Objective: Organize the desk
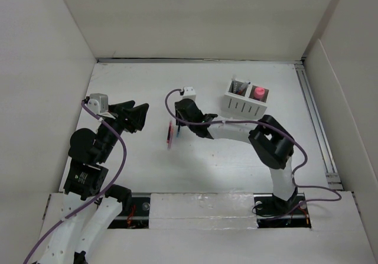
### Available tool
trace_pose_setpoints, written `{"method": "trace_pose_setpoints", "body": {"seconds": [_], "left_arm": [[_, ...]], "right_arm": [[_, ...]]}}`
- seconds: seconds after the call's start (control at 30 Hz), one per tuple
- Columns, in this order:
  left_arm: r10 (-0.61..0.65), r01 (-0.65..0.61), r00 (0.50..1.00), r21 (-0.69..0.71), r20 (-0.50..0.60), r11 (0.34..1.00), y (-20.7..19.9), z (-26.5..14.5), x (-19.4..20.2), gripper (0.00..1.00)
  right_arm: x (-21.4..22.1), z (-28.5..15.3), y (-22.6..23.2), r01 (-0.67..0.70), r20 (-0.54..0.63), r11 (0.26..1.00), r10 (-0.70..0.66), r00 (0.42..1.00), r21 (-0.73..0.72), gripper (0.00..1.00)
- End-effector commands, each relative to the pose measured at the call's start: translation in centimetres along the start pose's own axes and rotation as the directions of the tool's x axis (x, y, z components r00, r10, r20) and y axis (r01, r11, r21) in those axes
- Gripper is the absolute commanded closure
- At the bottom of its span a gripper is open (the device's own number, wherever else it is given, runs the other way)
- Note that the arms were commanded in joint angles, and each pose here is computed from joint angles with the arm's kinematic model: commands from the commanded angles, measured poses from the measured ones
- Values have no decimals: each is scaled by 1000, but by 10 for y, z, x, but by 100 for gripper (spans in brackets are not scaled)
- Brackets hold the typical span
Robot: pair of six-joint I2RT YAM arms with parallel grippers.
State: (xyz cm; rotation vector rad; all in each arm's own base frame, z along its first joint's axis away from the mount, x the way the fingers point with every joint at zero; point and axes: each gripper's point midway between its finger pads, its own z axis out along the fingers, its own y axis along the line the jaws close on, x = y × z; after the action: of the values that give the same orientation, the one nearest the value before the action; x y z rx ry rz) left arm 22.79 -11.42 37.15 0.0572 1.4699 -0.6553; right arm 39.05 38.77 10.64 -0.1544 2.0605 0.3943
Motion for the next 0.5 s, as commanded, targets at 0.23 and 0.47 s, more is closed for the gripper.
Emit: {"method": "trace_pose_setpoints", "body": {"seconds": [0.23, 0.47], "left_arm": [[12, -15, 998, 47, 54, 999, -11, -4, -15, 47], [14, -17, 998, 46, 61, 999, -11, -5, -16, 47]], "right_arm": [[30, 24, -7, 7, -161, 995, 10, 987, 103, 56], [47, 35, -12, 22, -203, 990, 7, 979, 141, 68]]}}
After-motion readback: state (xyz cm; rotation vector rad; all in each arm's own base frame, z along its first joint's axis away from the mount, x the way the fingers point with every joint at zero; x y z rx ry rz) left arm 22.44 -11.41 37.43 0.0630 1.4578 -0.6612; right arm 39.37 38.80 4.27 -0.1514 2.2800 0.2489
